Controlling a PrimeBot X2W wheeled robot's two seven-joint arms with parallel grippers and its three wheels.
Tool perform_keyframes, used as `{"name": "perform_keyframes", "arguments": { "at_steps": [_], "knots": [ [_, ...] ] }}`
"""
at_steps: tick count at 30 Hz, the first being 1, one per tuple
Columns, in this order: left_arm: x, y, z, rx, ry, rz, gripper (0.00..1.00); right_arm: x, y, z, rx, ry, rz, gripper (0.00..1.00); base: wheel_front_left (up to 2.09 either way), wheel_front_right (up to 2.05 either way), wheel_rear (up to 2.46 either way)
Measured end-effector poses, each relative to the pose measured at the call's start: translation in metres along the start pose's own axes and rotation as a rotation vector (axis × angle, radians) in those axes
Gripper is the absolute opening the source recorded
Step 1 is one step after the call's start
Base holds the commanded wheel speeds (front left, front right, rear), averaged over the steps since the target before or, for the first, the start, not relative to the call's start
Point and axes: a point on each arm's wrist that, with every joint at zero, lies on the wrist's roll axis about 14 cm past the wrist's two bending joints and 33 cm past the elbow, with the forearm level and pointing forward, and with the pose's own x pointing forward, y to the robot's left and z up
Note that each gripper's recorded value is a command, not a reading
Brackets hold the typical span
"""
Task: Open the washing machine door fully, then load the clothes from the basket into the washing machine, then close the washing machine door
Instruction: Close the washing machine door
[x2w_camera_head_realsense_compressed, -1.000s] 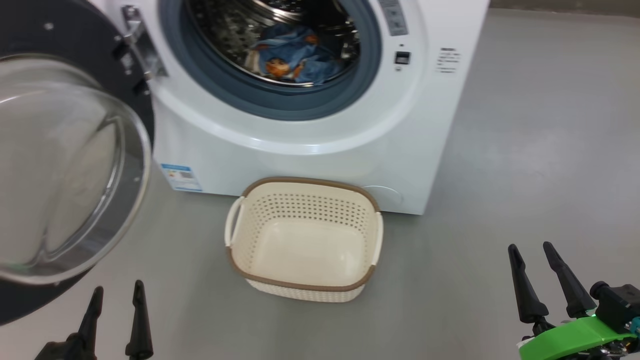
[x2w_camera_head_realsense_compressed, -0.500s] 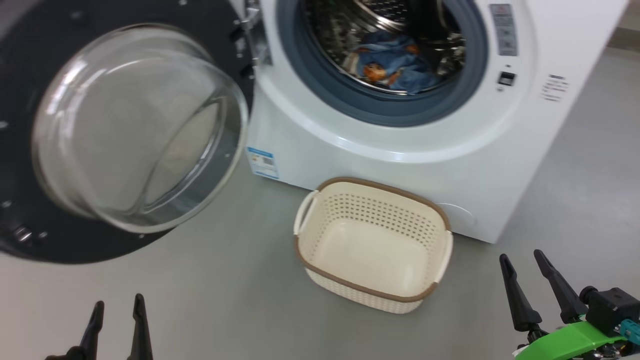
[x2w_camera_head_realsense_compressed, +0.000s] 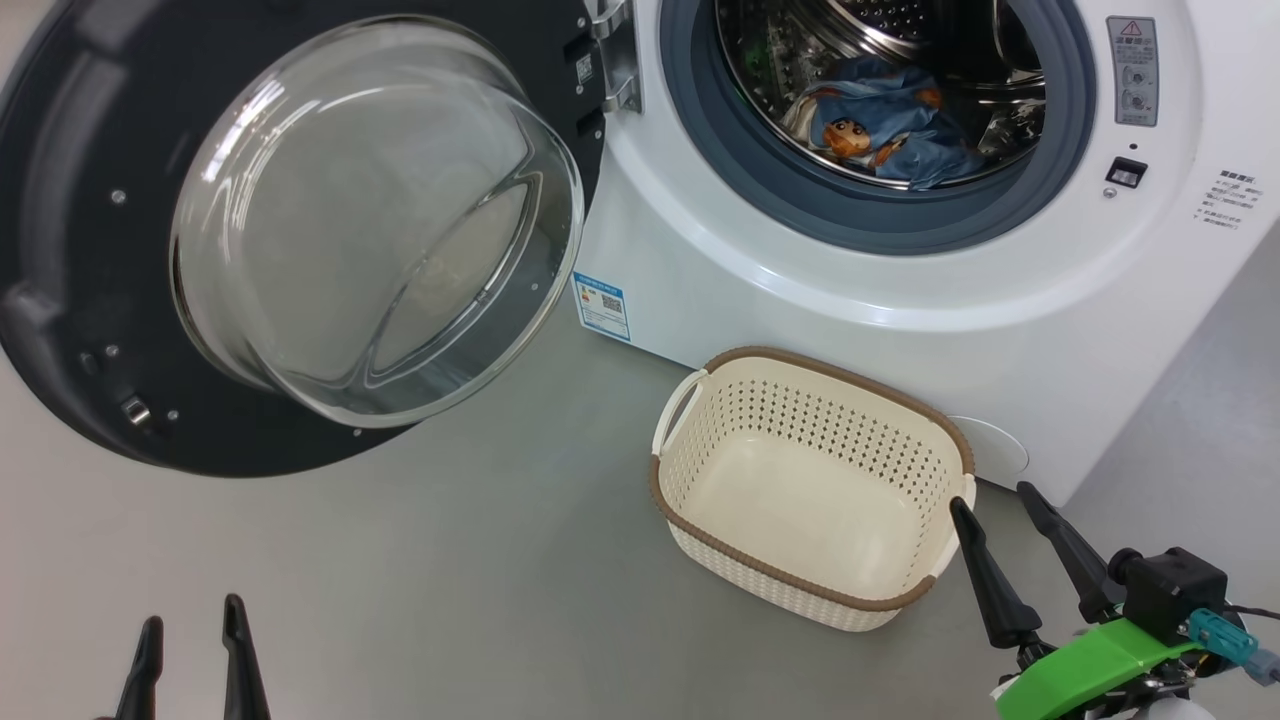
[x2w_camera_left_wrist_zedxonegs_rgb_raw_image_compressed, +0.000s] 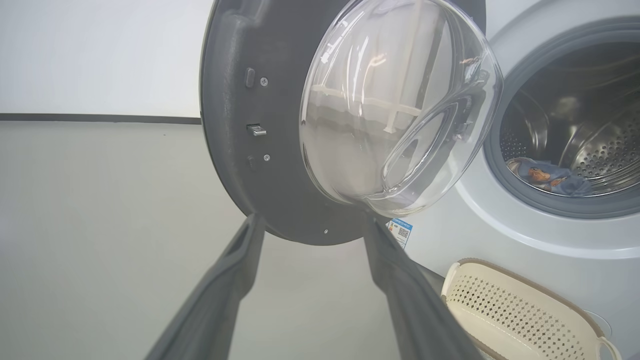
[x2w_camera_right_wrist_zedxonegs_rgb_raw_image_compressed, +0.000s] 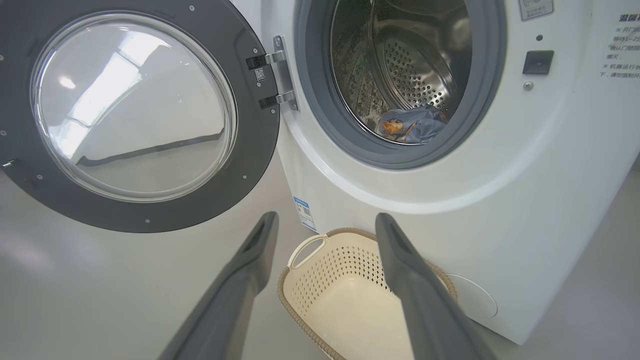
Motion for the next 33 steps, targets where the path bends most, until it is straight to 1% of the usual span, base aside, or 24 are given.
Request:
{"name": "perform_keyframes", "arguments": {
  "at_steps": [6, 10, 11, 12, 14, 15, 16, 19, 22, 24, 28, 29, 30, 33],
  "knots": [
    [-0.006, 0.006, -0.002, -0.001, 0.007, 0.023, 1.0, 0.004, 0.006, -0.004, 0.004, 0.012, 0.024, 1.0, 0.0, 0.0, 0.0],
    [-0.007, 0.009, 0.003, -0.028, -0.01, 0.034, 1.0, 0.004, 0.007, -0.003, 0.004, 0.012, 0.024, 1.0, 0.0, 0.0, 0.0],
    [-0.006, 0.01, 0.007, -0.035, -0.023, 0.037, 0.92, 0.004, 0.007, -0.003, 0.004, 0.012, 0.025, 1.0, 0.0, 0.0, 0.0],
    [-0.005, 0.013, 0.011, -0.039, -0.036, 0.045, 0.53, 0.004, 0.008, -0.003, 0.004, 0.012, 0.025, 1.0, 0.0, 0.0, 0.0],
    [-0.004, 0.018, 0.021, -0.041, -0.068, 0.055, 0.25, 0.003, 0.008, -0.003, 0.005, 0.011, 0.024, 1.0, 0.0, 0.0, 0.0],
    [-0.002, 0.022, 0.026, -0.041, -0.086, 0.06, 0.07, 0.003, 0.007, -0.003, 0.006, 0.011, 0.023, 1.0, 0.0, 0.0, 0.0],
    [0.0, 0.024, 0.033, -0.04, -0.107, 0.063, 0.0, 0.003, 0.007, -0.003, 0.008, 0.011, 0.021, 1.0, 0.0, 0.0, 0.0],
    [0.013, 0.031, 0.066, -0.048, -0.207, 0.07, 0.0, 0.002, 0.006, -0.003, 0.013, 0.008, 0.016, 1.0, 0.0, 0.0, 0.0],
    [0.029, 0.043, 0.115, -0.105, -0.353, 0.085, 0.0, 0.003, 0.003, -0.003, 0.021, 0.002, 0.005, 1.0, 0.0, 0.0, 0.0],
    [0.037, 0.051, 0.145, -0.117, -0.433, 0.087, 0.0, 0.003, -0.002, -0.003, 0.028, -0.001, -0.008, 1.0, 0.0, 0.0, 0.0],
    [0.059, 0.066, 0.182, -0.166, -0.499, 0.072, 0.0, 0.005, -0.006, -0.005, 0.041, -0.002, -0.017, 1.0, 0.0, 0.0, 0.0],
    [0.066, 0.069, 0.187, -0.206, -0.505, 0.074, 0.0, 0.005, -0.008, -0.007, 0.045, -0.002, -0.021, 1.0, 0.0, 0.0, 0.0],
    [0.073, 0.073, 0.19, -0.284, -0.512, 0.08, 0.0, 0.006, -0.01, -0.008, 0.05, -0.001, -0.027, 1.0, 0.0, 0.0, 0.0],
    [0.097, 0.082, 0.191, -0.431, -0.47, 0.096, 0.0, 0.007, -0.017, -0.011, 0.052, 0.001, -0.038, 1.0, 0.0, 0.0, 0.0]
  ]
}}
